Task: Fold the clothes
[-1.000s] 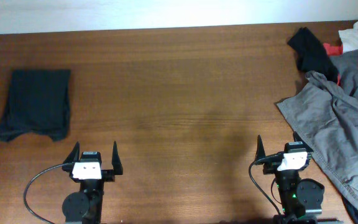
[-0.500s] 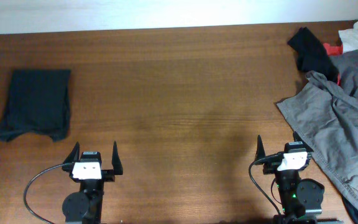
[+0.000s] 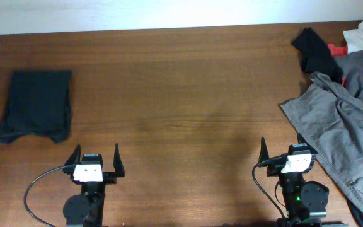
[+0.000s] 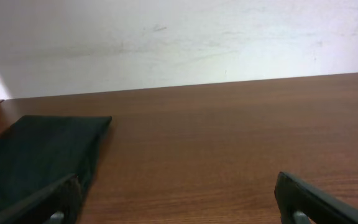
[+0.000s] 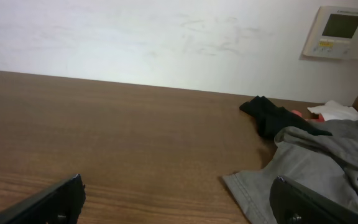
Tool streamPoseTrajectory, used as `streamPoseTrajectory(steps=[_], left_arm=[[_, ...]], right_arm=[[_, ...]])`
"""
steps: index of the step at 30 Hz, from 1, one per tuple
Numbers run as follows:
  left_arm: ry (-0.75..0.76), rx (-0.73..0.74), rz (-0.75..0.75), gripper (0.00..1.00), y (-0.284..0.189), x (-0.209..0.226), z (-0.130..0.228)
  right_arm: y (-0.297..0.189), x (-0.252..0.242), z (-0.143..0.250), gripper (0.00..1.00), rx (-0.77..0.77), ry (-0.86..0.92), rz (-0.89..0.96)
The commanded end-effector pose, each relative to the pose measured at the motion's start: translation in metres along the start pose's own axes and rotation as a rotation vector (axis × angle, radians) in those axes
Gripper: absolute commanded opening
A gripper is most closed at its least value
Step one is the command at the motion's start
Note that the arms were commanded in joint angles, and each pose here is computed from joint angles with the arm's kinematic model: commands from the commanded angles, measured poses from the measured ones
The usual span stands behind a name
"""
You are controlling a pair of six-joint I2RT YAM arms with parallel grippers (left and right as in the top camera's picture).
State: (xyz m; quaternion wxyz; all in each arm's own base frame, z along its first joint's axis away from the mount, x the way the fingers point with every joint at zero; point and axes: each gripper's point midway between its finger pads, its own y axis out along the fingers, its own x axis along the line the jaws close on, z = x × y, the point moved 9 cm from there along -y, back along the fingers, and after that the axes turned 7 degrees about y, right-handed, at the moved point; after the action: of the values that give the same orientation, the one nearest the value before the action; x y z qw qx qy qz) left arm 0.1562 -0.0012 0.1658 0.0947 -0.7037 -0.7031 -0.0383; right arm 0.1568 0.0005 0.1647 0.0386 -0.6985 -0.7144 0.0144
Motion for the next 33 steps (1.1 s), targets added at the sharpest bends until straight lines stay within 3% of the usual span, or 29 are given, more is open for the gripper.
streamPoseTrajectory(steps=[1, 10, 15, 24, 33], left_arm=[[0.016, 0.001, 0.005, 0.99, 0.000, -0.001, 0.003], [0.016, 0.001, 0.005, 0.99, 0.000, -0.001, 0.003], [0.016, 0.001, 0.005, 0.99, 0.000, -0.001, 0.003], [0.016, 0.001, 0.005, 0.99, 0.000, -0.001, 0.003], [0.016, 0.001, 0.005, 0.99, 0.000, -0.001, 0.003]], right_arm=[[0.000, -0.001, 0.001, 0.99, 0.000, -0.006, 0.000], [0.000, -0.001, 0.001, 0.99, 0.000, -0.005, 0.000], [-0.004, -0.001, -0.013, 0.99, -0.025, 0.128, 0.008], [-0.056, 0.000, -0.114, 0.99, -0.031, 0.215, 0.069], [-0.085, -0.008, -0.209, 0.99, 0.229, 0.272, 0.263]])
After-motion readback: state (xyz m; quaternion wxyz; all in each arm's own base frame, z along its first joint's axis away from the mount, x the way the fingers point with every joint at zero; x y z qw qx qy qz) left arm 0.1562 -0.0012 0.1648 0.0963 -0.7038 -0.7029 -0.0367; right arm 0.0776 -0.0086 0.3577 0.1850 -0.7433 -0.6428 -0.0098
